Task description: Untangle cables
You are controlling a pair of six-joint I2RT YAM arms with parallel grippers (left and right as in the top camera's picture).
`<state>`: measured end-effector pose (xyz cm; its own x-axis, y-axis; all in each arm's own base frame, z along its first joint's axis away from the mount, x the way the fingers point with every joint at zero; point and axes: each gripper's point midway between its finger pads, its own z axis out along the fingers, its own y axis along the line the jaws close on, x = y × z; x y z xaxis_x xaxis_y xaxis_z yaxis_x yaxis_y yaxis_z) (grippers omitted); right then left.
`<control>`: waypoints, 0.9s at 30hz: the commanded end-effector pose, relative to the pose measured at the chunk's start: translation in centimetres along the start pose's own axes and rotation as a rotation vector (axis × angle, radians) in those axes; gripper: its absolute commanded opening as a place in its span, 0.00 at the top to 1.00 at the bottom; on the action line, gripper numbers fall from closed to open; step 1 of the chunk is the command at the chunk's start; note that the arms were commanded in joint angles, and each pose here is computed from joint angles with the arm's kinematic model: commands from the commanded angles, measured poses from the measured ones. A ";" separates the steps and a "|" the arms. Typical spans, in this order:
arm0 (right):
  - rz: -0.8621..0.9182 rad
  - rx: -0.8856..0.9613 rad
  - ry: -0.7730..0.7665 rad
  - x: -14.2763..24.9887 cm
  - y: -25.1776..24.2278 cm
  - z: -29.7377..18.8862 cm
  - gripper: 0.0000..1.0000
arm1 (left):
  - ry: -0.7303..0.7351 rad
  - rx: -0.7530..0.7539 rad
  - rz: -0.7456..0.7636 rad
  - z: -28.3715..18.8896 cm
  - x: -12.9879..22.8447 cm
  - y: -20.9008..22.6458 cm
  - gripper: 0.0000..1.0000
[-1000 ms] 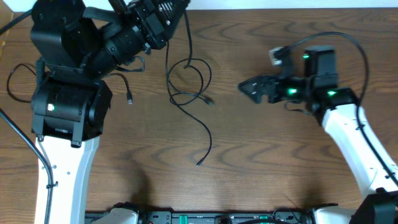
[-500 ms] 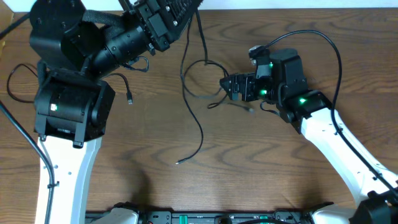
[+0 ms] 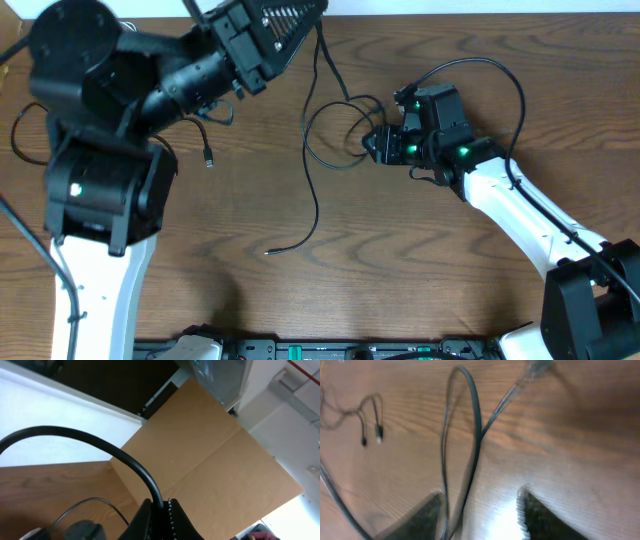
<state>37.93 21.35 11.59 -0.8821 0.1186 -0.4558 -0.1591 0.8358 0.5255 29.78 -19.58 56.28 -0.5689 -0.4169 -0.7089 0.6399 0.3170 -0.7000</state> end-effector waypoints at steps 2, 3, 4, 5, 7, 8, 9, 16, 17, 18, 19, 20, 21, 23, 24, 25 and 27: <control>0.038 0.047 0.000 -0.2 -1.3 -0.1 0.73 | -0.012 0.047 0.077 -1.2 -0.2 -2.6 0.93; 0.048 0.081 0.003 -0.1 -2.1 -0.2 0.73 | -0.017 0.043 0.078 -1.3 -0.3 -2.5 0.92; 0.057 0.117 0.002 0.0 -2.9 -0.3 0.73 | -0.021 0.040 0.079 -1.4 -0.5 -2.5 0.93; 0.066 0.162 0.003 0.2 -3.9 -0.5 0.73 | -0.026 0.036 0.081 -1.5 -0.6 -2.4 0.93; 0.086 0.268 0.008 0.6 -6.1 -1.1 0.72 | -0.036 0.028 0.084 -1.8 -0.9 -2.3 0.92; 0.094 0.310 0.011 0.7 -7.1 -1.4 0.72 | -0.040 0.024 0.085 -1.9 -1.0 -2.2 0.92; 0.101 0.342 0.013 0.9 -7.8 -1.7 0.72 | -0.043 0.021 0.087 -2.0 -1.1 -2.2 0.92; 0.164 0.442 0.014 0.8 -11.3 -3.2 0.71 | -0.046 0.013 0.085 -2.2 -1.2 -2.0 0.92; 0.174 0.456 0.009 0.7 -11.8 -3.5 0.70 | -0.048 0.010 0.084 -2.2 -1.2 -1.9 0.93; 0.182 0.470 0.005 0.6 -12.3 -3.7 0.63 | -0.050 0.007 0.084 -2.3 -1.3 -1.8 0.93; 0.191 0.480 0.002 0.5 -12.8 -3.9 0.52 | -0.051 0.001 0.081 -2.3 -1.4 -1.6 0.92; 0.200 0.487 0.000 0.4 -13.2 -4.1 0.50 | -0.051 -0.006 0.076 -2.4 -1.4 -1.4 0.93; 0.211 0.494 -0.002 0.4 -13.6 -4.4 0.48 | -0.051 -0.015 0.070 -2.5 -1.4 -1.2 0.93; 0.228 0.503 -0.004 0.3 -14.2 -4.7 0.36 | -0.053 -0.030 0.061 -2.7 -1.5 -0.8 0.93; 0.237 0.507 -0.004 0.3 -14.5 -4.9 0.20 | -0.053 -0.038 0.056 -2.7 -1.5 -0.5 0.92; 0.245 0.506 -0.002 0.3 -14.7 -5.0 0.09 | -0.054 -0.045 0.052 -2.8 -1.5 -0.3 0.93; 0.256 0.512 -0.002 0.3 -15.1 -5.2 0.01 | -0.058 -0.057 0.047 -3.0 -1.7 0.0 0.93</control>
<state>37.57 7.13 7.28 -0.8737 0.3269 -0.3603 0.2608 0.9399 0.2204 30.06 -16.97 56.13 -0.5447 -0.4472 -0.7095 0.6082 0.3719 -0.7013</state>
